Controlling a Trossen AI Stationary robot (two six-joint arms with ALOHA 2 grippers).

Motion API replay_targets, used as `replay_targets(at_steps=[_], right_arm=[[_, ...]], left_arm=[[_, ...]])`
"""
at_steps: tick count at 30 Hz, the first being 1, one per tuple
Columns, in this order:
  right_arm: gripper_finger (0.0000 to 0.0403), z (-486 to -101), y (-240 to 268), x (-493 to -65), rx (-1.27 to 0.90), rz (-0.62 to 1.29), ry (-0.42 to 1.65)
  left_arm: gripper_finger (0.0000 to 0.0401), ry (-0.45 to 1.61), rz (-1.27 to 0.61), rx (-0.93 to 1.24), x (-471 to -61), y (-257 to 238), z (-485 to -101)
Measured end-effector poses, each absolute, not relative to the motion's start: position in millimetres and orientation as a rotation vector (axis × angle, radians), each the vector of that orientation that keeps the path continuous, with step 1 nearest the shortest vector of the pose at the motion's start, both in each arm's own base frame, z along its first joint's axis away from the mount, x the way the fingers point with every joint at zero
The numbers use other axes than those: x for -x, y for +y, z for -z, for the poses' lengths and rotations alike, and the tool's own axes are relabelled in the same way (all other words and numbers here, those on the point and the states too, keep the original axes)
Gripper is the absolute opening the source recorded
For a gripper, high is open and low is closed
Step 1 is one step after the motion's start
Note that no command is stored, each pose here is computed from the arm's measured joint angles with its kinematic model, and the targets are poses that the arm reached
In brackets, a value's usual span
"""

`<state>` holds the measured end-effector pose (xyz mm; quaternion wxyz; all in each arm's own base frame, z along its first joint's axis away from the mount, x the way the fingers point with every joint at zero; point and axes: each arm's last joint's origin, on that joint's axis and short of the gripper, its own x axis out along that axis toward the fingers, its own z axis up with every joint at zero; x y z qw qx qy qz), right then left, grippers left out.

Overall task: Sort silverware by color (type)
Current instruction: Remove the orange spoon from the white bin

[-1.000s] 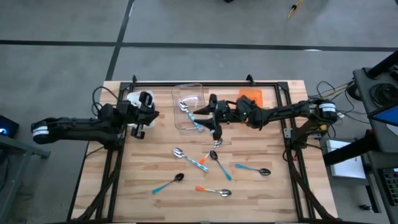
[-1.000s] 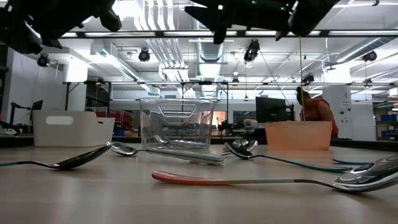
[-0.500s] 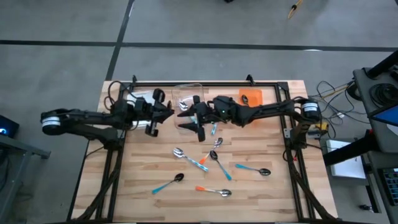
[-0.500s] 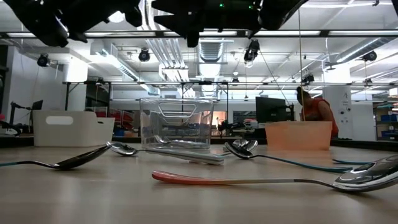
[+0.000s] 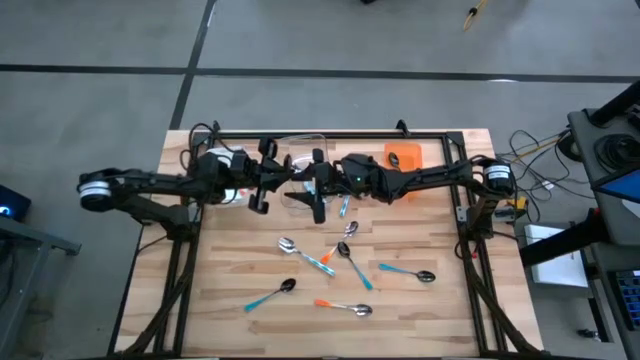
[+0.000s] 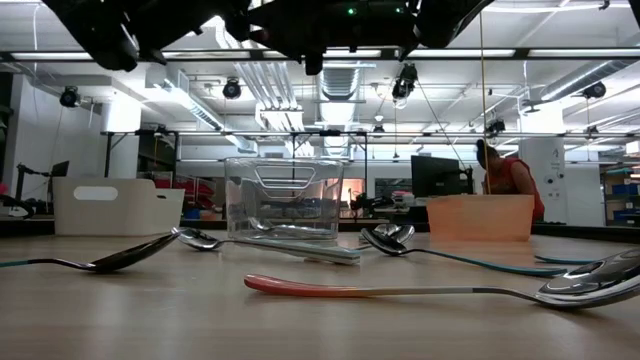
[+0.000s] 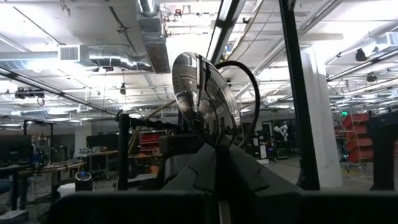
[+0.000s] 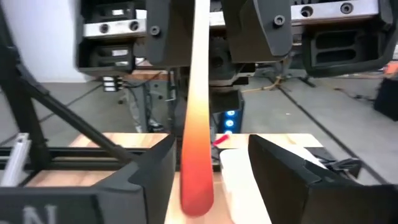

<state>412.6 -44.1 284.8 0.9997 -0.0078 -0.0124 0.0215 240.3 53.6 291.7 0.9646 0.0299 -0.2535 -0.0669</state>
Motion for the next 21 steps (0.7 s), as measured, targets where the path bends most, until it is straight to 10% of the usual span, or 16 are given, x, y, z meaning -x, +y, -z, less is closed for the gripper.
replay_targets(at_steps=[9,21], right_arm=[[0.0023,-284.7,-36.0,-413.6,0.078,-0.004,-0.024],[0.0008,-286.8,-17.6,-411.7,0.202,0.221,0.023]], left_arm=[[0.0000,-0.502,0.130,-0.083,-240.2,53.6,-287.9],[0.0001,-0.478,0.128,-0.074,-240.9,54.3,-285.9]])
